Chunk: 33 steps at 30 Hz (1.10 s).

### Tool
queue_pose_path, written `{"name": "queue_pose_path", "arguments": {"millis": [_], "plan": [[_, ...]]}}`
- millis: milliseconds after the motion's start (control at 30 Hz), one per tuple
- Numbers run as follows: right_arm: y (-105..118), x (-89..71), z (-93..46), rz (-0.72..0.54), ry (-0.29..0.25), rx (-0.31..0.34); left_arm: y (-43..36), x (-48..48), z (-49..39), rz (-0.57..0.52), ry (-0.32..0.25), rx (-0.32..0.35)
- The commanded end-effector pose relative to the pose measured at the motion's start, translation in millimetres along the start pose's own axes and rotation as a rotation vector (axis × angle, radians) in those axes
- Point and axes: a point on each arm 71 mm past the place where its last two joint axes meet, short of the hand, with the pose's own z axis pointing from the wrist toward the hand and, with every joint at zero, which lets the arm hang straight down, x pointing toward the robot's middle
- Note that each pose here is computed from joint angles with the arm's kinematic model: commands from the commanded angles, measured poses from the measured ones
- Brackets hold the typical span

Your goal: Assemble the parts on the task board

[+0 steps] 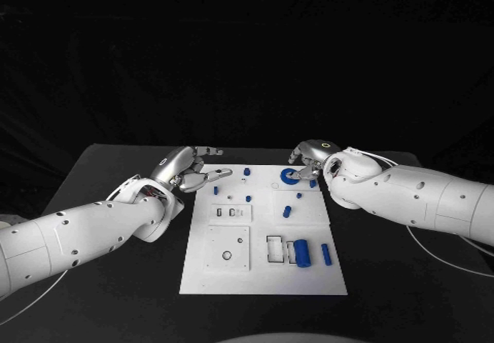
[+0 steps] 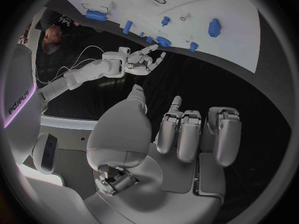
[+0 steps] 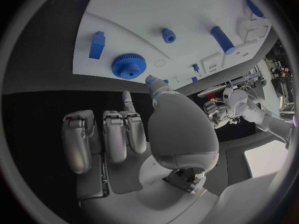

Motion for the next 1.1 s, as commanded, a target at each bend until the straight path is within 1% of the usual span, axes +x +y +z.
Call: {"name": "queue_pose_path", "arguments": {"millis": [33,200,767,1100], "plan": [[-0.8,3.8,0.2,-0.047,0.032,0.02,-2.4,0.7,0.3,-0.001,0.006,0.019],[-0.4,6.6,0.9,-0.051,0.046,0.031,-1.4,0.3,0.3,0.001,0.007,0.016],[3.7,13.0,5.0,-0.06,0.068,0.04,1.0,-2.5,-1.9,0.007,0.0,0.012],[5.2,18.6,7.5,-0.072,0.097,0.059,0.7,-2.5,-2.1,0.007,0.001,0.013]]}}
